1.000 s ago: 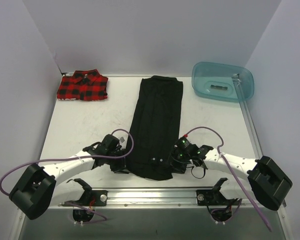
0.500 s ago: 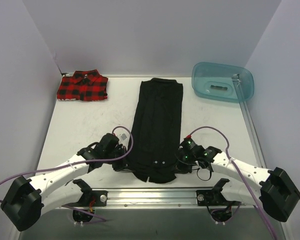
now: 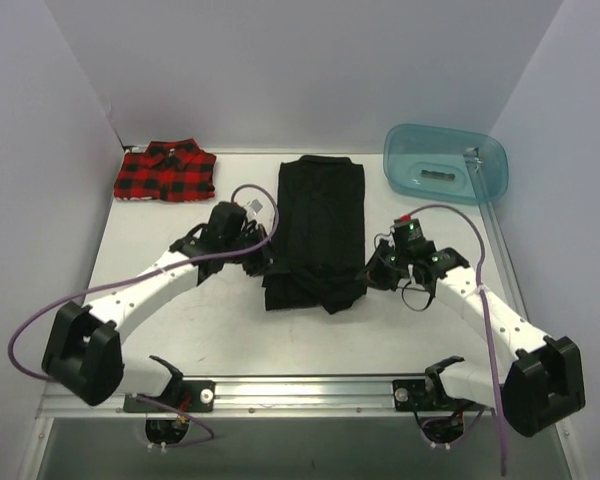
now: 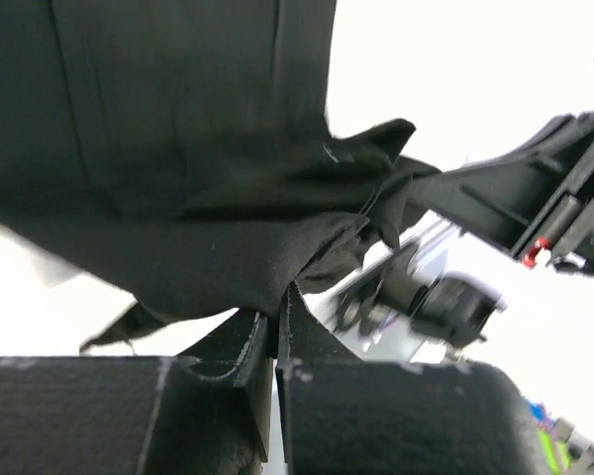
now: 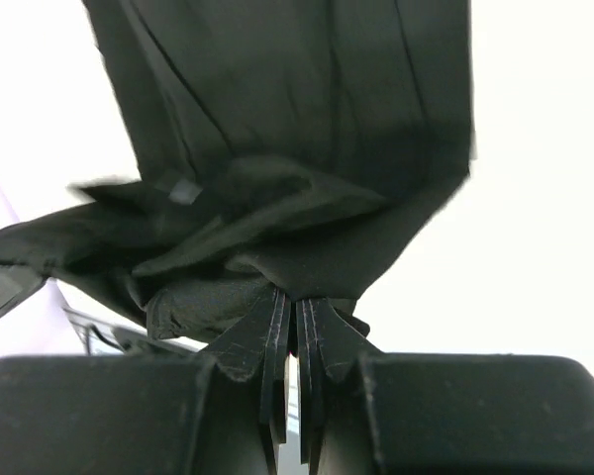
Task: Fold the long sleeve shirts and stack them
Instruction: Fold the shirt
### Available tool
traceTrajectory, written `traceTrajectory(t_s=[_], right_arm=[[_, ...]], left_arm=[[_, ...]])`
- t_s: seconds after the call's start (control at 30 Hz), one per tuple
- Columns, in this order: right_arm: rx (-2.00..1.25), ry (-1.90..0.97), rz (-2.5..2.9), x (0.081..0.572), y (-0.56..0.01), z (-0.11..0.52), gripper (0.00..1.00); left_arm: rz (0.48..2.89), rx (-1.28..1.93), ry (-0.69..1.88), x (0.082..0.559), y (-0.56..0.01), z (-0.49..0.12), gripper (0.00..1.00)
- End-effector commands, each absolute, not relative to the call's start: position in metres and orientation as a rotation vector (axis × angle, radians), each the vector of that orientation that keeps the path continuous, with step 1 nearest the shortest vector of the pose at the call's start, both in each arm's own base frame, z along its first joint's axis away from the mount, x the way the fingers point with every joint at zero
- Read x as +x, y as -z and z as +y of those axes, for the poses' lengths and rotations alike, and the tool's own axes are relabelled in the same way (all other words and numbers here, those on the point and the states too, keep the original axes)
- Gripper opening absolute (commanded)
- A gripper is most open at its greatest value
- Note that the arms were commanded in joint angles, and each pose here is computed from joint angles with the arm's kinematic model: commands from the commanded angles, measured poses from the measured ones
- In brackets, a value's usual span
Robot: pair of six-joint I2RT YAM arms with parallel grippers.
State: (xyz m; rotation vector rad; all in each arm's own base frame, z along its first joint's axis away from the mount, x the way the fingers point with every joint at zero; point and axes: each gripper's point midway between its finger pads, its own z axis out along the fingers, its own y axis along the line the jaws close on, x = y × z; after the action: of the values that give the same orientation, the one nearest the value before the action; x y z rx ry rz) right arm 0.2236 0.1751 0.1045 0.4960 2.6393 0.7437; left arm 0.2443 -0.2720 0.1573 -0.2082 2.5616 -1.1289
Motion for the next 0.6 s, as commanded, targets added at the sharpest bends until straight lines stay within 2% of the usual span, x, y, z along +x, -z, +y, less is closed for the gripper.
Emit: traceTrajectory(t_s=[0.0,0.3,0.57], right_arm=[[0.432,-0.778,2.609,0.251,-0.127,0.174,0.0],[0.461,-0.804,2.624,0.32,-0.124,0.177,0.0],[0.506,-0.791,2.671,0.361,-0.092,0.176,0.0]], left_arm=[[2.413,-0.158,1.217,0.288,-0.195,-0.288,0.07],[2.356,-0.222,1.215,0.371,-0.193,-0.301,0.08],[2.402,-0.316,1.186,0.417,-0.138,-0.305,0.09]])
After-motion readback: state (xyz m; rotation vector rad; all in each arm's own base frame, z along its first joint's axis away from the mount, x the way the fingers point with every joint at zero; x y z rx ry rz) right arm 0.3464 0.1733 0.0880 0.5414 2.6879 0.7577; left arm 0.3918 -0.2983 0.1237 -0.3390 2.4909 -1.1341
